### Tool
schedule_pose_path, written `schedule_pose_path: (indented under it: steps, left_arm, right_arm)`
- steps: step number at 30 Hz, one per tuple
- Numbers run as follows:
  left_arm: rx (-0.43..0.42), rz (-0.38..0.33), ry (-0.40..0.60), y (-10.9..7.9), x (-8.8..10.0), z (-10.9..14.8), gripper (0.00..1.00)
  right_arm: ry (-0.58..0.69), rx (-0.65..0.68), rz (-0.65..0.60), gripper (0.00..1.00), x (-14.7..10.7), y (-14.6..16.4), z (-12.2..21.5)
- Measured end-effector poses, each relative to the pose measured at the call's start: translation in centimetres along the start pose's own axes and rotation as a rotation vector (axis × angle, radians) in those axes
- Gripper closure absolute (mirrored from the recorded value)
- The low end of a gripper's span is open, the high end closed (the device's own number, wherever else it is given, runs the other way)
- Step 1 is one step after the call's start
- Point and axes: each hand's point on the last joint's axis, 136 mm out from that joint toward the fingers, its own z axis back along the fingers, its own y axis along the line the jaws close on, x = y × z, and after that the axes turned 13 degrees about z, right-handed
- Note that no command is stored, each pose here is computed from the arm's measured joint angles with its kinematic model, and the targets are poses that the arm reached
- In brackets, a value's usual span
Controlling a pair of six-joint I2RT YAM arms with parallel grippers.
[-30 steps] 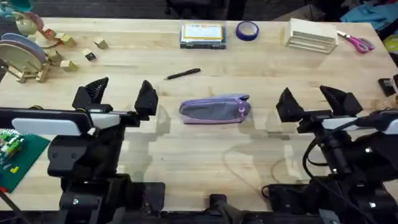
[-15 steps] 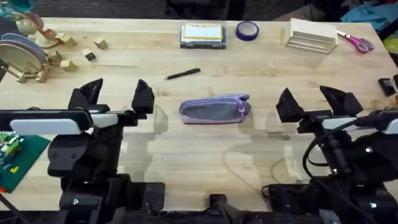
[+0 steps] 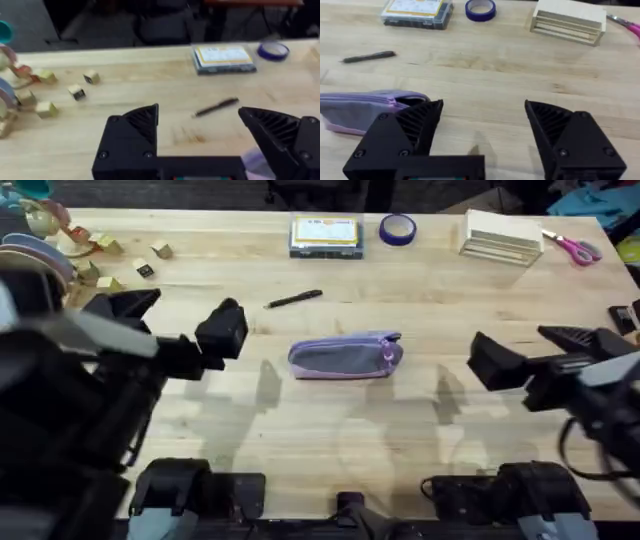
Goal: Unzip the bag, pick up the pens from the table one at a time and place them inside, then zip the bag closed.
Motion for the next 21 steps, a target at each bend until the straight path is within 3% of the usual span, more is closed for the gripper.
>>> schedule_pose_path:
  steps: [11, 17, 21]
  left_arm:
    - [-0.137, -0.022, 0.322, -3.6, 1.7, -1.7, 0.007]
    - [-0.222, -0.085, 0.351, -5.2, 3.0, -2.4, 0.008]
    - [-0.247, -0.133, 0.391, -5.4, 2.4, -2.0, 0.008]
  right_arm:
    - [0.228, 0.061, -0.023, 0.003, 3.9, -0.5, 2.7]
    - [0.271, 0.074, -0.028, 0.003, 5.1, -0.7, 3.2]
    - [0.276, 0.079, -0.029, 0.003, 5.1, -0.6, 3.4]
